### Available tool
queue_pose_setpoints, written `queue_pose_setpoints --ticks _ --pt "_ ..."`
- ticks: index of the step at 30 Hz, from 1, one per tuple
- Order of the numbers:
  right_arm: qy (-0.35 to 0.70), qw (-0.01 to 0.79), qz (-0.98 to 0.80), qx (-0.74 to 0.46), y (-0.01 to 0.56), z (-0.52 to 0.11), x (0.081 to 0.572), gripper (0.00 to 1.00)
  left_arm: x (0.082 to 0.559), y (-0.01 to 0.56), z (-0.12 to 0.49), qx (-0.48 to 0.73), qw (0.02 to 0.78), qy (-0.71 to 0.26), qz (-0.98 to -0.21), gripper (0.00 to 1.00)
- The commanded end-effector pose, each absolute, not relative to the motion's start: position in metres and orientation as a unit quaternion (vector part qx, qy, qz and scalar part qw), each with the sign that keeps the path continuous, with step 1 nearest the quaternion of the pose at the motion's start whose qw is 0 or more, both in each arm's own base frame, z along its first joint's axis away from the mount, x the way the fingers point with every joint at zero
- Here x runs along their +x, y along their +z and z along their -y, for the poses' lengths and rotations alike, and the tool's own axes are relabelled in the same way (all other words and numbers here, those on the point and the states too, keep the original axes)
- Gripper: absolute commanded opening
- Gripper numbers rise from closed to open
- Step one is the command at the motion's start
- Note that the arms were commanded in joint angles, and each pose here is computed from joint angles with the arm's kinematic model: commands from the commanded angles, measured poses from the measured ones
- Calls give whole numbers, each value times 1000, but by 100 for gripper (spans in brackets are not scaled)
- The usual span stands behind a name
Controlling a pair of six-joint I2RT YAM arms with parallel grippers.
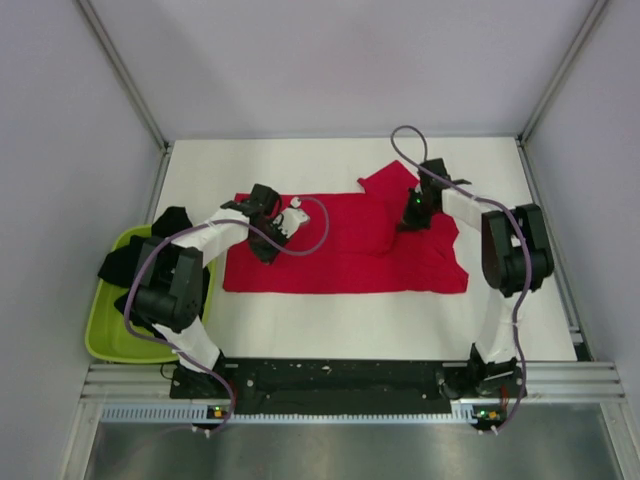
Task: Fold and stack the t-shirts
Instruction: Fold the flattened tshirt in 1/3 of the way
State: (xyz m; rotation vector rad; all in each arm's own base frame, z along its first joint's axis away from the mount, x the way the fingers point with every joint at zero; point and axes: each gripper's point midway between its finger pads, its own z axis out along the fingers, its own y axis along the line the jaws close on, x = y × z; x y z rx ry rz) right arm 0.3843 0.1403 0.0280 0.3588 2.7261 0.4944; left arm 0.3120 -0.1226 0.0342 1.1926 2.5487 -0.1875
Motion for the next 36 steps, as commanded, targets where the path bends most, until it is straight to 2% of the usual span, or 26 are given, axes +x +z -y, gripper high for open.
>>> queue_pose_setpoints --ticks 1,5,11,13,15,16,18,20,24,27,29,31,33,34,36 --pt "215 258 -938 85 75 -189 460 0 337 68 114 402 218 -49 -888 18" --pt "209 278 -935 70 91 -193 480 0 338 79 118 408 225 -65 -882 20" --pt "132 317 -939 36 120 -156 454 2 337 81 123 410 224 -77 -881 25" --pt "88 317 -944 32 120 -131 437 10 334 80 122 412 218 -78 -881 26" --pt "48 307 -949 59 117 -96 415 28 325 77 116 421 203 -71 -881 29" --pt "32 291 -952 86 105 -72 398 37 319 75 111 435 194 -64 -877 32" --pt "20 265 -953 143 89 -32 375 50 304 66 98 458 165 -48 -872 42" --pt "9 237 -955 177 69 -8 354 55 285 53 83 481 128 -34 -867 52" --pt "31 185 -968 165 37 -17 330 59 264 36 57 507 87 7 -857 59" --pt "61 174 -969 166 29 -28 326 56 252 30 48 524 78 13 -848 63" --pt "62 174 -969 167 27 -28 323 49 250 22 44 529 84 19 -844 64" --pt "58 165 -970 171 22 -26 318 30 255 16 44 527 101 24 -843 65" --pt "68 157 -968 186 20 -21 310 3 258 11 45 519 111 24 -847 62" --pt "72 158 -965 194 22 -20 305 0 258 10 46 515 112 20 -850 56" --pt "62 169 -962 206 32 -13 291 0 254 11 51 512 114 4 -851 26"
